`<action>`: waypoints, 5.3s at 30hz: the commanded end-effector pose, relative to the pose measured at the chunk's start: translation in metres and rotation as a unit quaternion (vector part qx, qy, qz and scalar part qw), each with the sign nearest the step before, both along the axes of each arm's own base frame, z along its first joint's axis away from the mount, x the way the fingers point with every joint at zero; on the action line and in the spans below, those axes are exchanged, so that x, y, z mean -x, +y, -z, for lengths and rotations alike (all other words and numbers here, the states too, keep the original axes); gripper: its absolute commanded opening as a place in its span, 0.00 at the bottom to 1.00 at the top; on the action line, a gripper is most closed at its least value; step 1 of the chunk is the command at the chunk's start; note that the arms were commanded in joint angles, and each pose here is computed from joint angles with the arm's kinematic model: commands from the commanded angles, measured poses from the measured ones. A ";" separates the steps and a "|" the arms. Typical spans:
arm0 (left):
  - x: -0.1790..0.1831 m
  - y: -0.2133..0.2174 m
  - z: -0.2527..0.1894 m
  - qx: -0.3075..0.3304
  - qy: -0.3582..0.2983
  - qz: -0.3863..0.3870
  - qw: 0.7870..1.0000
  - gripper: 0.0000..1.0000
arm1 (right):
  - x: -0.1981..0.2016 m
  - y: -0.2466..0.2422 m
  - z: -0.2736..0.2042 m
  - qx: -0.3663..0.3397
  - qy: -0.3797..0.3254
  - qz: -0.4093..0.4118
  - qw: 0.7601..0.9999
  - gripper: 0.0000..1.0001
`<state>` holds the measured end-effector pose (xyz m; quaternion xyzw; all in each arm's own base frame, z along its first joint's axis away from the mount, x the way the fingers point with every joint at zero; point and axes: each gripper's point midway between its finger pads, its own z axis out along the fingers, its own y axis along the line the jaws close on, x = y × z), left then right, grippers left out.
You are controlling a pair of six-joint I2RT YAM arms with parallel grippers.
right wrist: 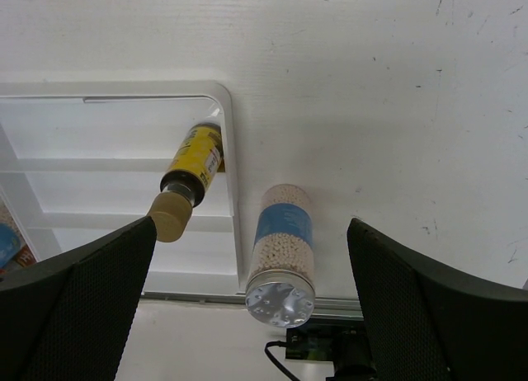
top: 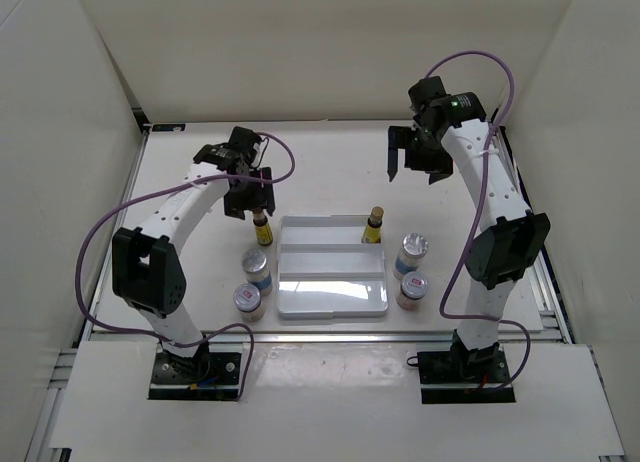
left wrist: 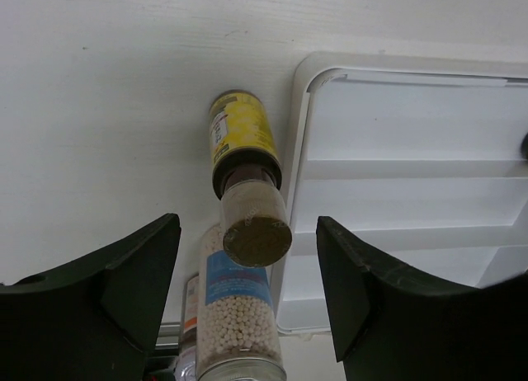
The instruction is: Organize the condiment bottles
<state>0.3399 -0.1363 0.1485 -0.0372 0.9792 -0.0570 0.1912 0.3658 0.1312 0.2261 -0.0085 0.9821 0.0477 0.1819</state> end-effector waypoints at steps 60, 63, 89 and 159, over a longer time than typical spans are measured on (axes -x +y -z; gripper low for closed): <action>0.002 -0.113 -0.056 0.020 -0.035 0.087 0.995 0.11 | 0.038 -0.010 0.000 0.006 0.035 -0.011 0.999 1.00; 0.001 -0.109 -0.042 0.013 -0.019 0.077 0.997 0.11 | 0.038 -0.012 0.000 0.011 0.033 -0.014 0.999 1.00; -0.031 -0.081 -0.026 -0.024 -0.030 0.002 0.999 1.00 | 0.061 -0.034 -0.005 0.049 0.036 -0.002 0.998 1.00; 0.085 0.049 -0.032 -0.101 -0.048 -0.061 0.992 1.00 | 0.132 0.022 0.016 0.037 0.024 -0.136 0.990 0.13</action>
